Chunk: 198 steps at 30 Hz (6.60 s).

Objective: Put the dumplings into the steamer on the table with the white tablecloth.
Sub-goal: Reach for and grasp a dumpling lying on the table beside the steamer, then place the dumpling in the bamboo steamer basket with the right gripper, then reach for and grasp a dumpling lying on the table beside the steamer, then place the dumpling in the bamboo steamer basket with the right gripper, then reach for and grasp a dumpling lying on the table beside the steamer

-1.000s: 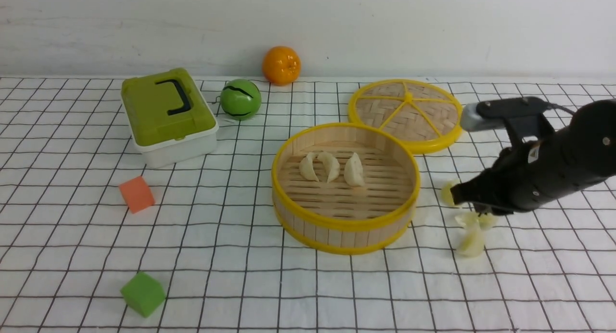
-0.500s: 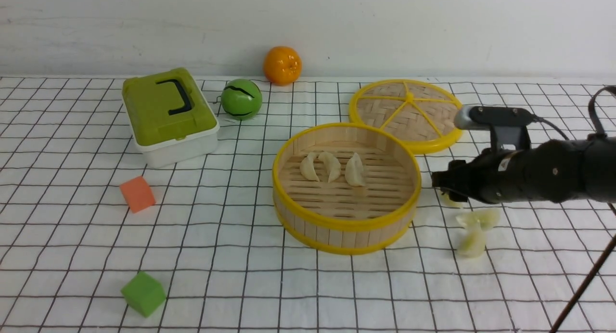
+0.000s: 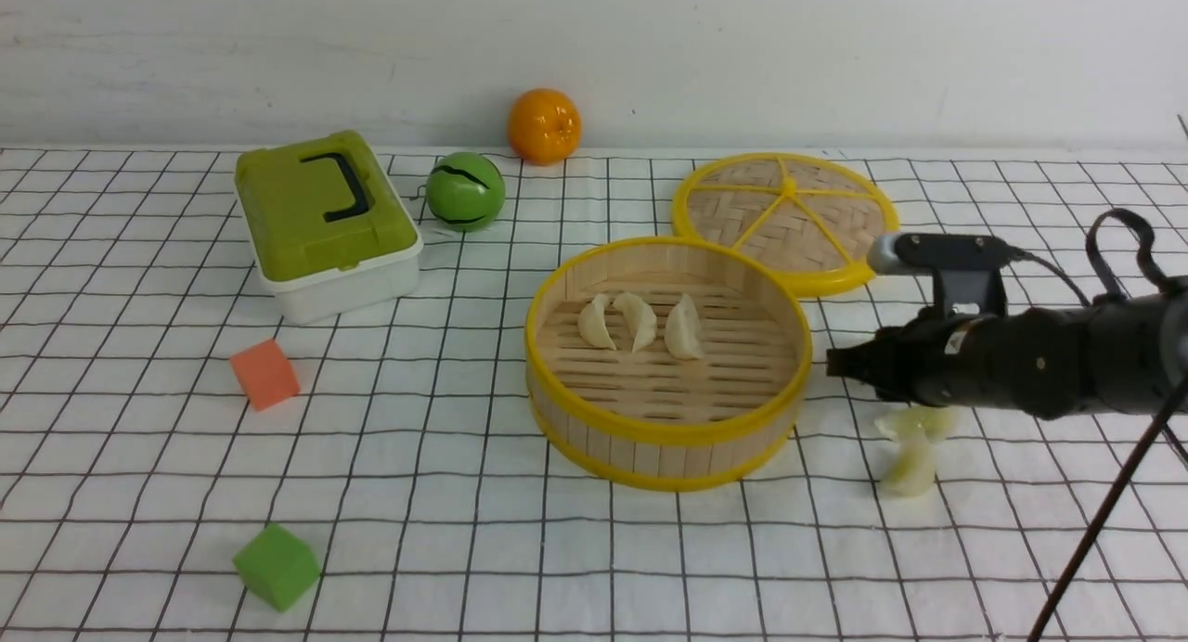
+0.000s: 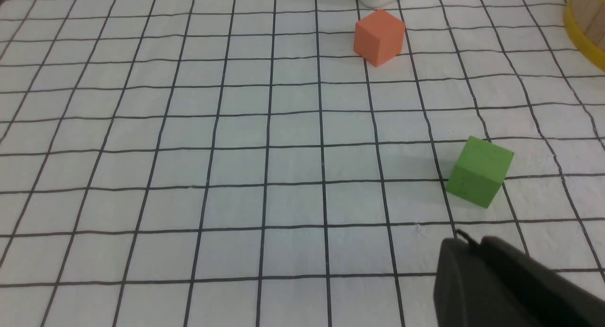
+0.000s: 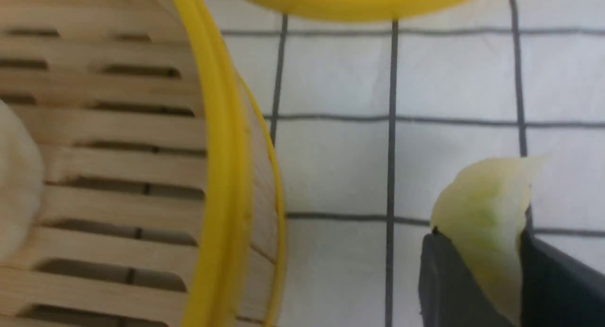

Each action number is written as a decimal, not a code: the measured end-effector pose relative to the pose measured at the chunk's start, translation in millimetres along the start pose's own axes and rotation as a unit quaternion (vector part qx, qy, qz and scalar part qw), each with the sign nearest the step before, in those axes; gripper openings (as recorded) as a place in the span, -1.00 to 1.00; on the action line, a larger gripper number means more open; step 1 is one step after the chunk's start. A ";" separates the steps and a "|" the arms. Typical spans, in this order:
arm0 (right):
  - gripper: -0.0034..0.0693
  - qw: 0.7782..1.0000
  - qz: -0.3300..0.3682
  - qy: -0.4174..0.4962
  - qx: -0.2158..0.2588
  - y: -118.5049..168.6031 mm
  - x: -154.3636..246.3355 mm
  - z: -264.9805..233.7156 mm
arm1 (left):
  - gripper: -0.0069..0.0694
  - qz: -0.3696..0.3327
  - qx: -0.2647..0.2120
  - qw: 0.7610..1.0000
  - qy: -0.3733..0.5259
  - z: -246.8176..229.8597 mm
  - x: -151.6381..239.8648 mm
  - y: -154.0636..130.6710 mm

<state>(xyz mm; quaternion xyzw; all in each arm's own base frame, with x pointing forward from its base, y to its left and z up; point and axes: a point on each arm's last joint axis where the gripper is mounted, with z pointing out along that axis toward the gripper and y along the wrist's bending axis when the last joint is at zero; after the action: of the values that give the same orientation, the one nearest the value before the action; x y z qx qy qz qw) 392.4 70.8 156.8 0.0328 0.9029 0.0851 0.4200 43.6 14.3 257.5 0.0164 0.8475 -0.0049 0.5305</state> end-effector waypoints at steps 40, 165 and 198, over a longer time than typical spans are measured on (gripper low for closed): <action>-0.46 0.987 -0.004 0.028 -0.159 158.2 36.9 -10.5 | -0.64 -0.001 0.003 1.000 -0.006 0.1 -1.0 -0.6; -0.97 0.974 -0.182 0.099 -0.087 115.1 -22.1 -23.3 | -0.47 -0.001 0.006 1.000 -0.011 0.2 -1.8 -1.1; -0.60 0.964 -0.192 0.181 -0.032 72.3 -42.0 -63.4 | -0.41 -0.001 0.008 1.000 -0.014 0.2 -2.4 -1.4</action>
<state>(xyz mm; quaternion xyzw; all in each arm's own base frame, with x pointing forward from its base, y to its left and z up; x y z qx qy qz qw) 370.1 128.5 241.7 -0.1704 0.9502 0.0359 0.2584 44.7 12.8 259.5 0.0195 0.8399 -0.0121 0.5423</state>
